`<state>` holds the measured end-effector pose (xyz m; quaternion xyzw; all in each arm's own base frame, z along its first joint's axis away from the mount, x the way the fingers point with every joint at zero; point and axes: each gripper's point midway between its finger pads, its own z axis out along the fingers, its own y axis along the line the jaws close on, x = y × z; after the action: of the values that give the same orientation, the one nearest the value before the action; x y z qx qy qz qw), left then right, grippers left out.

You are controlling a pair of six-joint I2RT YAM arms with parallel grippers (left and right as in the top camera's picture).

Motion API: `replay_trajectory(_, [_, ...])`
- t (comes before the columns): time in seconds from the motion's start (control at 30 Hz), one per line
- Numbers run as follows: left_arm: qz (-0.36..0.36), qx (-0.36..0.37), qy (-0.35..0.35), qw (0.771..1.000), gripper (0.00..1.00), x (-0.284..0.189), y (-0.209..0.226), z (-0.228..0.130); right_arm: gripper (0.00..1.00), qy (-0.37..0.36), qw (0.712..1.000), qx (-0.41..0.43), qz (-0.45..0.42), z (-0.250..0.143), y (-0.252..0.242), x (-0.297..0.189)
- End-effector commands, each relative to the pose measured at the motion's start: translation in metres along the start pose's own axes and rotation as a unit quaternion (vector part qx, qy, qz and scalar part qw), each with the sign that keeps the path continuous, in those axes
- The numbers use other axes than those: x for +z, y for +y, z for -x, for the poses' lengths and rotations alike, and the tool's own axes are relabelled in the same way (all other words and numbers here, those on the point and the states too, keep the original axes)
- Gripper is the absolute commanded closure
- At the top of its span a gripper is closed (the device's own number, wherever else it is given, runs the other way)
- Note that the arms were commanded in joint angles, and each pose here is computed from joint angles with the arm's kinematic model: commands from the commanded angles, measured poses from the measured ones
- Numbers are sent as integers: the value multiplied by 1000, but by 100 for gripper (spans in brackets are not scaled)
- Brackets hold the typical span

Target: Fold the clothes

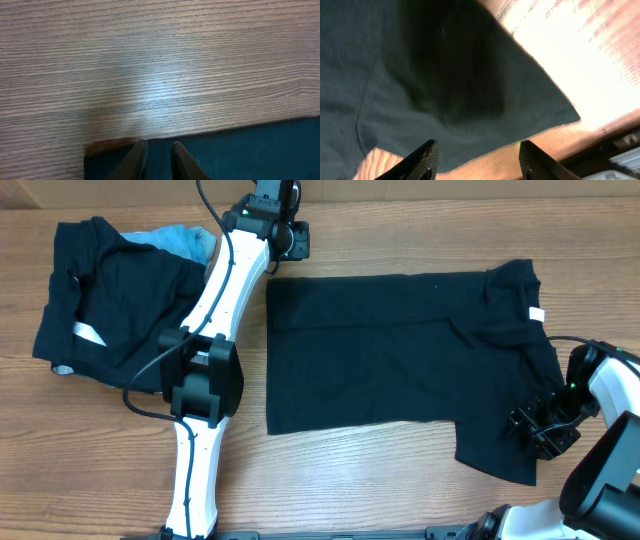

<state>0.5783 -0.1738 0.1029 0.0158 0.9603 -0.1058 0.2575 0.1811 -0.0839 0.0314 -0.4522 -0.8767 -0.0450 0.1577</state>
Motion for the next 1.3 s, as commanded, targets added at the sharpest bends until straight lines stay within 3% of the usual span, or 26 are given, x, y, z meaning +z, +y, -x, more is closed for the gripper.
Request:
replay_trajectory(0.0, [-8, 9, -12, 1000, 79, -7, -6, 8, 45, -9, 1000, -3, 8, 0, 3, 6])
replay_trajectory(0.27, [-8, 9, -13, 1000, 79, -7, -6, 8, 45, 2, 1000, -3, 7, 0, 6, 32])
replay_trajectory(0.33, [-8, 9, -12, 1000, 79, -7, -6, 8, 57, -3, 1000, 4, 12, 5, 8, 33])
replay_trajectory(0.4, [-8, 9, -12, 1000, 79, -7, -6, 8, 89, -5, 1000, 4, 19, 6, 11, 33])
replay_trajectory(0.43, [-8, 9, -12, 1000, 79, -7, -6, 8, 96, -3, 1000, 4, 20, 5, 11, 33])
replay_trajectory(0.67, [-7, 36, -12, 999, 78, -7, -6, 7, 96, -11, 999, 3, 40, 16, 26, -6])
replay_trajectory(0.83, [-4, 55, -10, 998, 76, -7, -5, 6, 96, -68, 997, 22, 27, 40, 30, -64])
replay_trajectory(1.0, [0, 55, -1, 998, 74, -7, -3, 2, 96, -126, 991, -16, 43, 51, 60, -95])
replay_trajectory(1.13, [5, 57, 44, 997, 76, -7, -4, -21, 96, -160, 984, -65, 50, 50, 94, -97])
replay_trajectory(1.2, [-1, 80, 112, 990, 82, -13, -9, -56, 96, -168, 981, -80, 54, 48, 104, -98])
replay_trajectory(1.27, [-2, 80, 144, 986, 80, -20, -12, -71, 96, -174, 980, -80, 55, 50, 105, -98])
